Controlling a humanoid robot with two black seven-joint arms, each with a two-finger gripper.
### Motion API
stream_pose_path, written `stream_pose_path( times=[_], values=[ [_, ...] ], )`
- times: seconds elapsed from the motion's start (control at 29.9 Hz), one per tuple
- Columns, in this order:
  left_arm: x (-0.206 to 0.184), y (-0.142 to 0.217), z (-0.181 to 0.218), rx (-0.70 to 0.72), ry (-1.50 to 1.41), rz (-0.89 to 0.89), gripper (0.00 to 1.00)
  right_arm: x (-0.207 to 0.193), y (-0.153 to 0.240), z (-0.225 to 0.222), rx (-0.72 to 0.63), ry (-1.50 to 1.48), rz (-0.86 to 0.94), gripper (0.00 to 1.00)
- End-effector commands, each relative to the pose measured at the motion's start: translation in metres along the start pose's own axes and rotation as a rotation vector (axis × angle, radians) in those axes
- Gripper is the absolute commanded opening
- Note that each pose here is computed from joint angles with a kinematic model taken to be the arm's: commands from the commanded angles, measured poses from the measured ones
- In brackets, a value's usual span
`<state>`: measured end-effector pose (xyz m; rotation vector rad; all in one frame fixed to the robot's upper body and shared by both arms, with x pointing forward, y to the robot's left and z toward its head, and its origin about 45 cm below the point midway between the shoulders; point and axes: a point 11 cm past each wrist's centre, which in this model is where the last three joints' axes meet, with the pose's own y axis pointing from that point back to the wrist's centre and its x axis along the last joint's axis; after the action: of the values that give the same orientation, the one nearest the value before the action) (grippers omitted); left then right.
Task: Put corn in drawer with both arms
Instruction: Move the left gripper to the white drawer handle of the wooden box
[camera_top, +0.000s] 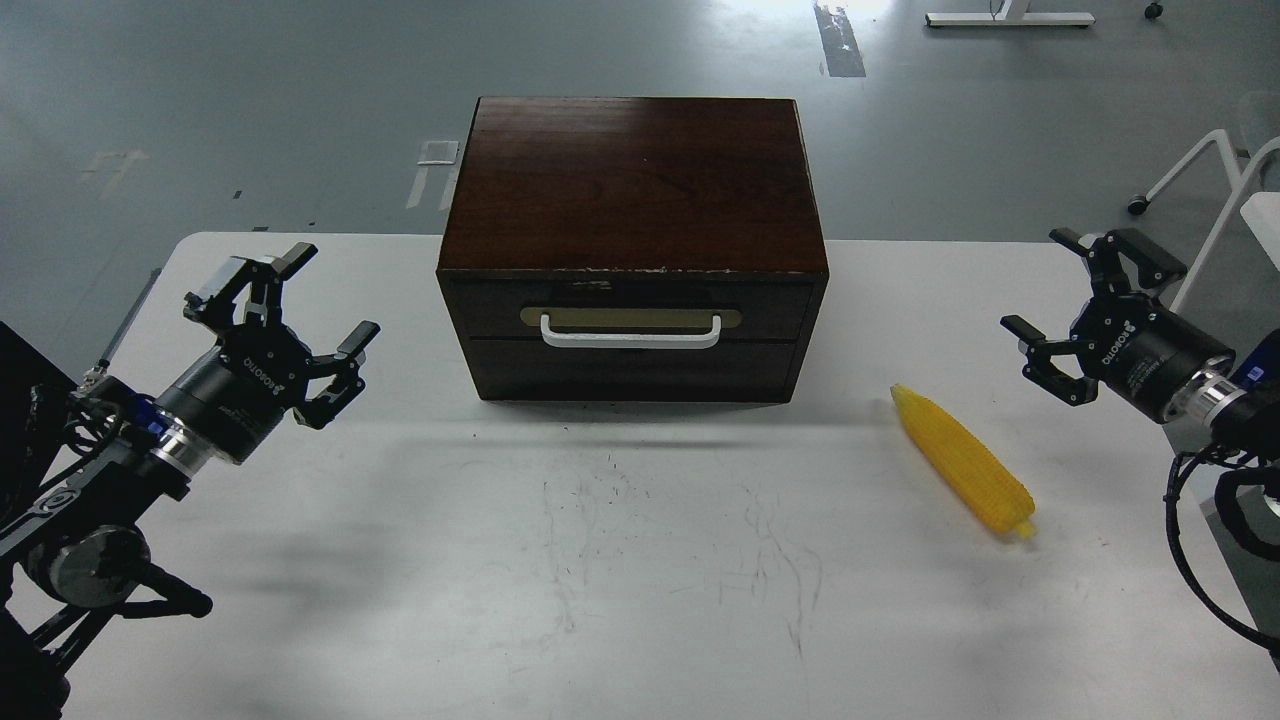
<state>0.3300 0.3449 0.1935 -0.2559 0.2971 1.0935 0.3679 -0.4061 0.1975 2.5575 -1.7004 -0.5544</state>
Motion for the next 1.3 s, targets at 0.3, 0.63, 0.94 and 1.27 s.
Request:
stream_pose_path(
  times=[0.3, 0.63, 0.94, 1.27],
  values=[
    [0.009, 0.001, 0.019, -0.027, -0.029, 0.009, 0.99, 0.000, 0.000, -0.001, 0.004, 0.000, 0.001, 1.00],
    [0.001, -0.035, 0.133, -0.111, -0.344, -0.125, 0.99, 0.003, 0.000, -0.004, 0.011, 0.005, 0.008, 1.00],
    [-0.130, -0.094, 0.204, -0.232, -1.052, -0.562, 0.99, 0.004, 0.000, -0.006, 0.017, 0.008, 0.011, 1.00],
    [-0.257, -0.148, 0.125, -0.143, -1.606, -1.058, 0.99, 0.006, 0.001, -0.011, 0.023, 0.014, 0.016, 1.00]
  ],
)
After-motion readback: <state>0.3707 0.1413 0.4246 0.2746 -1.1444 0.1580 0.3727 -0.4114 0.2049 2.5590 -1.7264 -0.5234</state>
